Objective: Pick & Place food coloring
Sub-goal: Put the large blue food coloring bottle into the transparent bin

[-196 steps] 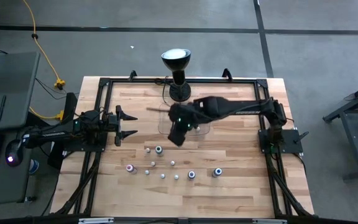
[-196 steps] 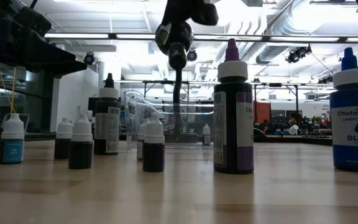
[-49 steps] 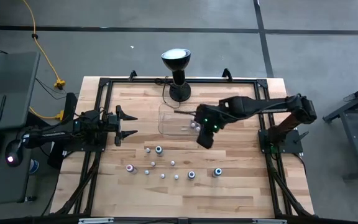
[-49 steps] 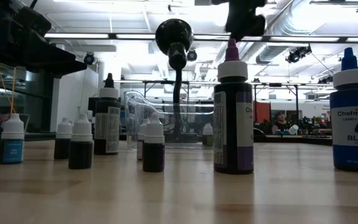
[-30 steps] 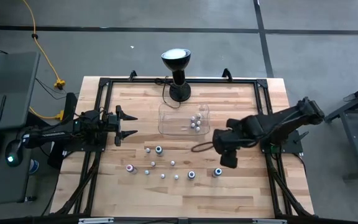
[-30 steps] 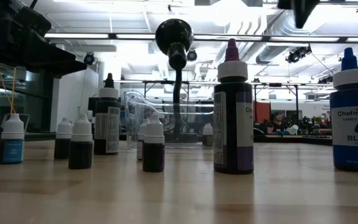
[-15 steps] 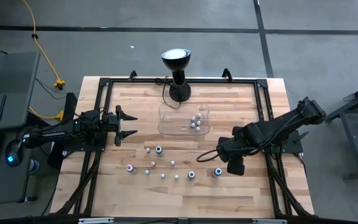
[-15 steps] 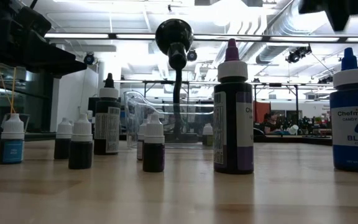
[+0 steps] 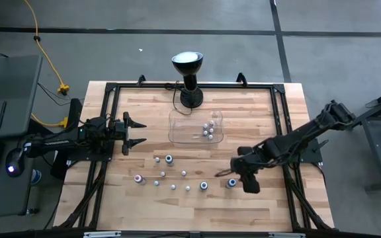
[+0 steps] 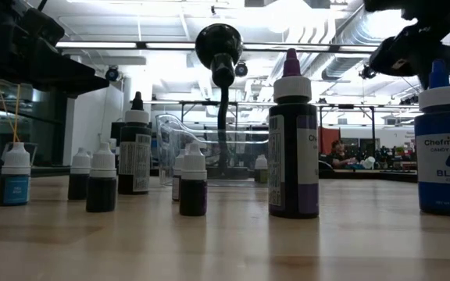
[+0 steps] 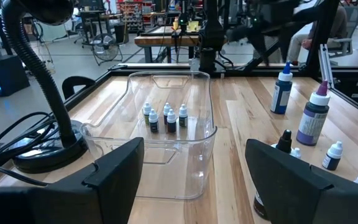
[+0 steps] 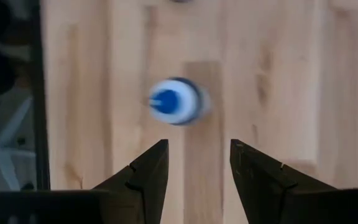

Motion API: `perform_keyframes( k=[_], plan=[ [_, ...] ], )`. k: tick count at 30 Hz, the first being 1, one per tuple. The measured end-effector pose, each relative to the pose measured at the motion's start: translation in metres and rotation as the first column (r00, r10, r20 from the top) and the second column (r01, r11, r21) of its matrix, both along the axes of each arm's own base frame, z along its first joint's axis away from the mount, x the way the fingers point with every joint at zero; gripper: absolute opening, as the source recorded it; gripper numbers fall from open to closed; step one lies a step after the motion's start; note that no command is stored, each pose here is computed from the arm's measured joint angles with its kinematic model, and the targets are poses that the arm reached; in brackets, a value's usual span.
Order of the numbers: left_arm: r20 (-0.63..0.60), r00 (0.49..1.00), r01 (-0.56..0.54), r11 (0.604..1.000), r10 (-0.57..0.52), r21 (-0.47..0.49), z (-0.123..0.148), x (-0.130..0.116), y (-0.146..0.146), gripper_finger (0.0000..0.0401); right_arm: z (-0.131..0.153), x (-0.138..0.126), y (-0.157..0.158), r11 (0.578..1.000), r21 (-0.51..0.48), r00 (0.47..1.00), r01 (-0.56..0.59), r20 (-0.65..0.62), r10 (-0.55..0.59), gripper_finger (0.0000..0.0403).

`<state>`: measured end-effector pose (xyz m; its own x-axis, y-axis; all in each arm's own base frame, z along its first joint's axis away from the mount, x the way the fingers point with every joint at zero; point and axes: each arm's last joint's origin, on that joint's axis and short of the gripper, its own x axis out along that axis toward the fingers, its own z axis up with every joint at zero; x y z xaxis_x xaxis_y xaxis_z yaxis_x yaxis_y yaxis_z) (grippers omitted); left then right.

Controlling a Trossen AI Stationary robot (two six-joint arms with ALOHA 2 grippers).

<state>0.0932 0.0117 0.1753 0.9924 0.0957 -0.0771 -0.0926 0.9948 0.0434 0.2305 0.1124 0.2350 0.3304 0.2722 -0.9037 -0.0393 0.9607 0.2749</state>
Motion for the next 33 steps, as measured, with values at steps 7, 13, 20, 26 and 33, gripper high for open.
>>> perform_keyframes(
  k=[7,13,20,26,33],
  plan=[
    [0.000,1.000,0.000,1.000,0.000,0.000,0.000,0.000,0.000,0.0278,-0.003,0.000,0.006,0.996,-0.003,0.996,-0.087,0.019,0.087,0.0163],
    [0.000,1.000,0.000,1.000,0.000,0.000,0.000,0.000,0.000,0.0278,-0.002,0.001,0.006,0.994,-0.003,0.993,-0.111,0.033,0.112,0.0199],
    [0.000,1.000,0.000,1.000,0.000,0.000,0.000,0.000,0.000,0.0278,0.002,0.008,0.005,0.991,-0.003,0.989,-0.135,0.067,0.135,0.0251],
    [0.000,1.000,0.000,1.000,0.000,0.000,0.000,0.000,0.000,0.0278,0.010,0.022,0.009,0.969,-0.105,0.973,-0.223,0.031,0.227,0.0259],
    [0.000,1.000,0.000,1.000,0.000,0.000,0.000,0.000,0.000,0.0278,-0.008,0.034,0.024,0.939,-0.145,0.950,-0.312,-0.056,0.307,0.0259]
  ],
)
